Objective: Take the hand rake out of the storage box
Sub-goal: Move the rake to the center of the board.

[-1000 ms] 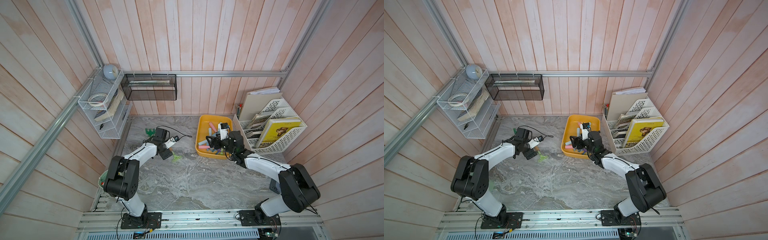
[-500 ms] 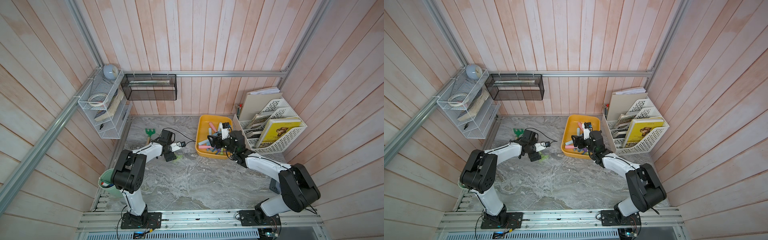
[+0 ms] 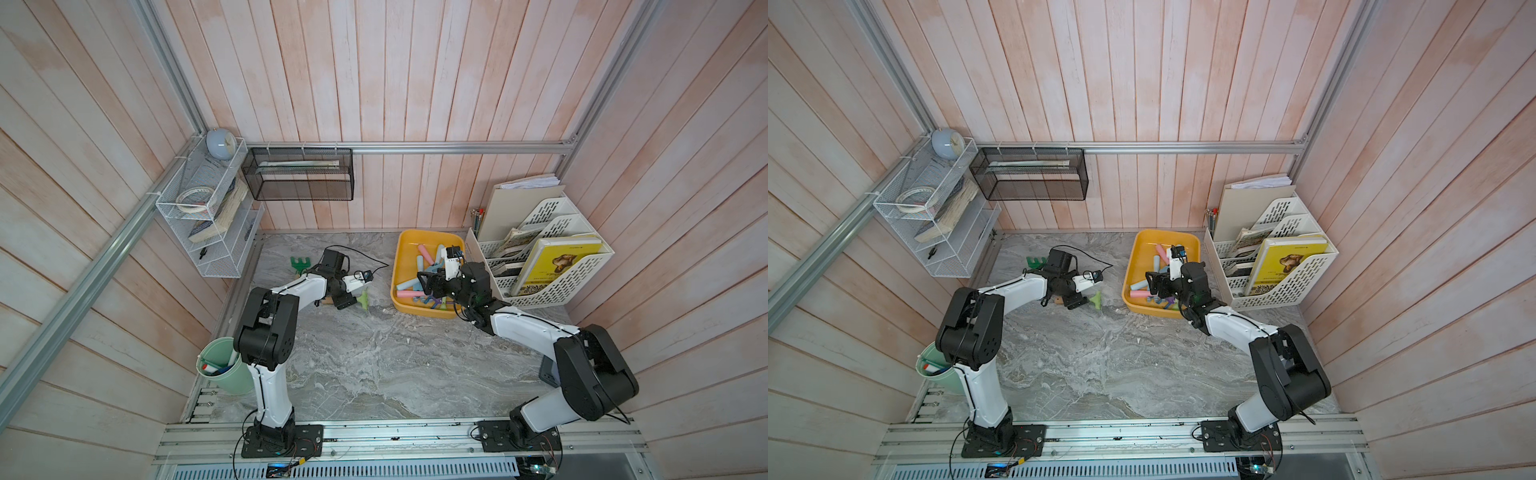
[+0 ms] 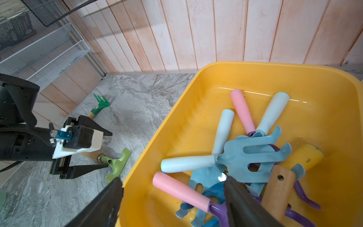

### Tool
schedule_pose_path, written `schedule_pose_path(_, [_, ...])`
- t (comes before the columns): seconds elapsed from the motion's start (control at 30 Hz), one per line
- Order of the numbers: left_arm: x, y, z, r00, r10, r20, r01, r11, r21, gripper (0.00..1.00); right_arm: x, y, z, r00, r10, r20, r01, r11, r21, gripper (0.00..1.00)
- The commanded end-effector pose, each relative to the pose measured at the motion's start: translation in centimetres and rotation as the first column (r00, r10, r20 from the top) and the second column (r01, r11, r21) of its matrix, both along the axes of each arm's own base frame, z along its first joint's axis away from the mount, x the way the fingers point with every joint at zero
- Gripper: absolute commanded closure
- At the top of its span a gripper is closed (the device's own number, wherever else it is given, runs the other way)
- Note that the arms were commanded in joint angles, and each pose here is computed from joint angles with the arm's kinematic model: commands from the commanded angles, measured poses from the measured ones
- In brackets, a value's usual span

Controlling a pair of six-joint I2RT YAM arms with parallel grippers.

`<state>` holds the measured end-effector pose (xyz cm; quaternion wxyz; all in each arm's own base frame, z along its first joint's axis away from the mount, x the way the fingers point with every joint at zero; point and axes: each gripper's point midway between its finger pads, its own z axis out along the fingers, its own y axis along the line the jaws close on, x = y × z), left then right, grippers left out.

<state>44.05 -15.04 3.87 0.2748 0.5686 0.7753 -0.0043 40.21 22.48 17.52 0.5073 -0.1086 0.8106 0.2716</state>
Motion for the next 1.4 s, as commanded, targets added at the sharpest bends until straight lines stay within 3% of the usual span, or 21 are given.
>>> schedule_pose_path(0.0, [-0.1,-0.2,0.1,0.998,0.033,-0.060,-0.037,0.997,-0.069,0.32,0.1,-0.1,-0.7,1.000,0.003,-0.012,-0.003,1.000,0.005,0.17])
schedule_pose_path(0.13, [-0.1,-0.3,0.3,0.994,0.059,-0.092,-0.068,0.994,-0.091,0.40,0.1,-0.1,-0.8,1.000,0.002,-0.014,-0.002,1.000,0.006,0.17])
schedule_pose_path(0.23, [0.9,0.4,0.2,0.980,0.171,-0.101,-0.179,0.981,-0.078,0.50,0.1,-0.2,-0.9,1.000,0.000,-0.017,0.001,1.000,0.006,0.17])
schedule_pose_path(0.43, [0.8,0.7,0.7,0.942,0.299,-0.154,-0.316,0.943,-0.101,0.54,0.1,-0.1,-1.0,1.000,0.003,-0.020,-0.003,1.000,0.011,0.17])
schedule_pose_path(0.5, [-0.2,-0.1,1.9,0.952,0.258,-0.163,-0.281,0.949,-0.144,0.47,0.1,0.0,-0.9,1.000,0.006,-0.022,-0.006,1.000,0.014,0.17])
schedule_pose_path(0.63, [-2.9,-0.6,4.1,0.987,0.145,-0.071,-0.155,0.974,-0.167,0.27,0.1,0.1,-0.9,1.000,0.011,-0.023,-0.011,1.000,0.019,0.17])
schedule_pose_path(0.83, [-3.3,2.2,1.8,0.985,0.155,-0.072,-0.157,0.987,-0.017,0.26,0.0,0.3,-0.9,0.999,0.020,-0.027,-0.019,0.999,0.031,0.17])
schedule_pose_path(0.93, [-3.0,2.1,0.6,0.985,0.134,-0.112,-0.135,0.991,-0.007,0.26,-0.2,0.2,-0.8,1.000,0.020,-0.024,-0.020,0.999,0.032,0.17])
schedule_pose_path(1.07, [-2.9,2.1,-1.0,0.979,0.127,-0.158,-0.126,0.992,0.016,0.33,-0.4,-0.4,-0.6,1.000,-0.002,-0.011,0.003,1.000,0.020,0.17])
schedule_pose_path(1.13, [-2.0,2.5,-1.7,0.977,0.154,-0.145,-0.150,0.988,0.034,0.63,-0.4,-0.5,-0.4,1.000,-0.008,-0.004,0.008,1.000,0.017,0.17])
schedule_pose_path(1.3, [-1.8,3.3,-3.6,0.955,0.219,-0.202,-0.203,0.974,0.096,0.68,-0.3,-0.4,-0.8,1.000,-0.005,-0.013,0.005,1.000,0.018,0.17])
schedule_pose_path(1.37, [-1.8,3.5,-3.9,0.951,0.230,-0.205,-0.213,0.972,0.104,0.75,-0.2,-0.5,-0.9,1.000,-0.007,-0.015,0.008,1.000,0.016,0.17])
